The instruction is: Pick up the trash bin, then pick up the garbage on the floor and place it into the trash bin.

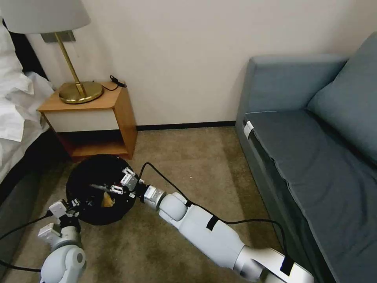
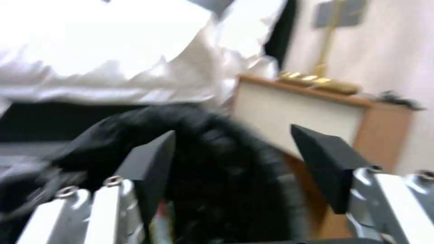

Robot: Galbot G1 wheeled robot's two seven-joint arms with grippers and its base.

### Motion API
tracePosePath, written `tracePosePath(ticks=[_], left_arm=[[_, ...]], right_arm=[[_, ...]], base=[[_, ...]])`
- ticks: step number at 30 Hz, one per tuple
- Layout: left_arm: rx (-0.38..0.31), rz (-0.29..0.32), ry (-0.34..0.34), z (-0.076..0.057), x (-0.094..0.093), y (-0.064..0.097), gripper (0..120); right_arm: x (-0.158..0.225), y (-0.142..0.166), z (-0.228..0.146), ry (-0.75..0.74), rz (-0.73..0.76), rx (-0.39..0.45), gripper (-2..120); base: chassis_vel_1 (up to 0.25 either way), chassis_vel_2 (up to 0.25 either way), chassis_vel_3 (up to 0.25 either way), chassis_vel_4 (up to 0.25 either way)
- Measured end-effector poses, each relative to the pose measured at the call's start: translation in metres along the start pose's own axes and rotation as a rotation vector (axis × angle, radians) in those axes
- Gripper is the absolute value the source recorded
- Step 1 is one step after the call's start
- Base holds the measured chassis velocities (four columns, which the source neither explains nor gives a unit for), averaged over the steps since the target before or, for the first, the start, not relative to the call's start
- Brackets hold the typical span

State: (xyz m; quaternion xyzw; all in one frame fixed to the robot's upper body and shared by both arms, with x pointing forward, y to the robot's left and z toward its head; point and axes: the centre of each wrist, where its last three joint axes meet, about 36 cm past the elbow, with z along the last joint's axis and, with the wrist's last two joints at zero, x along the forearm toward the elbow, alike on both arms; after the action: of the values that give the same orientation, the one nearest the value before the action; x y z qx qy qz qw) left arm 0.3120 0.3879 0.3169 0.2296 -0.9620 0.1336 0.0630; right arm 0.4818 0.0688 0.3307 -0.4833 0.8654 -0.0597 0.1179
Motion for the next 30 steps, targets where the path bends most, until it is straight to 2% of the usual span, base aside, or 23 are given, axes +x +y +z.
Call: tracePosePath(ticks=[1, 3, 5, 7, 9, 14, 19, 20, 22, 24, 26, 28, 30], left_arm=[[0.000, 0.000, 0.000, 0.000, 0.000, 0.000, 3], [0.001, 0.001, 0.000, 0.000, 0.000, 0.001, 3], [0.004, 0.004, -0.001, -0.002, 0.001, 0.002, 3], [0.005, 0.005, -0.002, -0.002, 0.001, 0.002, 3], [0.008, 0.010, -0.008, -0.005, 0.002, 0.001, 3], [0.027, 0.023, -0.025, -0.013, 0.006, -0.006, 3], [0.054, 0.017, -0.030, -0.022, 0.013, -0.012, 3], [0.098, -0.010, -0.003, -0.032, 0.019, -0.018, 3], [0.114, -0.020, 0.007, -0.034, 0.021, -0.020, 3], [0.186, -0.068, 0.072, -0.047, 0.031, -0.029, 3], [0.189, -0.071, 0.076, -0.048, 0.032, -0.029, 3], [0.205, -0.128, 0.124, -0.053, 0.038, -0.028, 3], [0.251, -0.216, 0.201, -0.057, 0.044, -0.024, 3]], right_arm=[[0.000, 0.000, 0.000, 0.000, 0.000, 0.000, 73], [0.009, -0.007, -0.001, 0.004, 0.062, -0.031, 81], [0.035, -0.020, 0.009, 0.056, 0.169, -0.072, 90], [0.043, -0.023, 0.012, 0.075, 0.204, -0.081, 93], [0.068, -0.034, 0.022, 0.133, 0.294, -0.107, 99], [0.117, -0.057, 0.039, 0.203, 0.428, -0.132, 100], [0.146, -0.069, 0.049, 0.236, 0.513, -0.152, 100], [0.154, -0.074, 0.051, 0.244, 0.537, -0.154, 100], [0.156, -0.075, 0.052, 0.246, 0.542, -0.154, 100], [0.167, -0.077, 0.056, 0.261, 0.564, -0.156, 100], [0.168, -0.077, 0.056, 0.262, 0.566, -0.156, 100], [0.176, -0.075, 0.059, 0.275, 0.571, -0.151, 100], [0.181, -0.073, 0.059, 0.278, 0.576, -0.147, 100]], base=[[0.000, 0.000, 0.000, 0.000], [0.000, 0.000, 0.000, 0.000], [0.000, 0.000, 0.000, 0.000], [0.000, 0.000, 0.000, 0.000], [0.000, 0.000, 0.000, 0.000], [0.000, 0.000, 0.000, 0.000], [0.000, 0.000, 0.000, 0.000], [0.000, 0.000, 0.000, 0.000], [0.000, 0.000, 0.000, 0.000], [0.000, 0.000, 0.000, 0.000], [0.000, 0.000, 0.000, 0.000], [0.000, 0.000, 0.000, 0.000], [0.000, 0.000, 0.000, 0.000]])
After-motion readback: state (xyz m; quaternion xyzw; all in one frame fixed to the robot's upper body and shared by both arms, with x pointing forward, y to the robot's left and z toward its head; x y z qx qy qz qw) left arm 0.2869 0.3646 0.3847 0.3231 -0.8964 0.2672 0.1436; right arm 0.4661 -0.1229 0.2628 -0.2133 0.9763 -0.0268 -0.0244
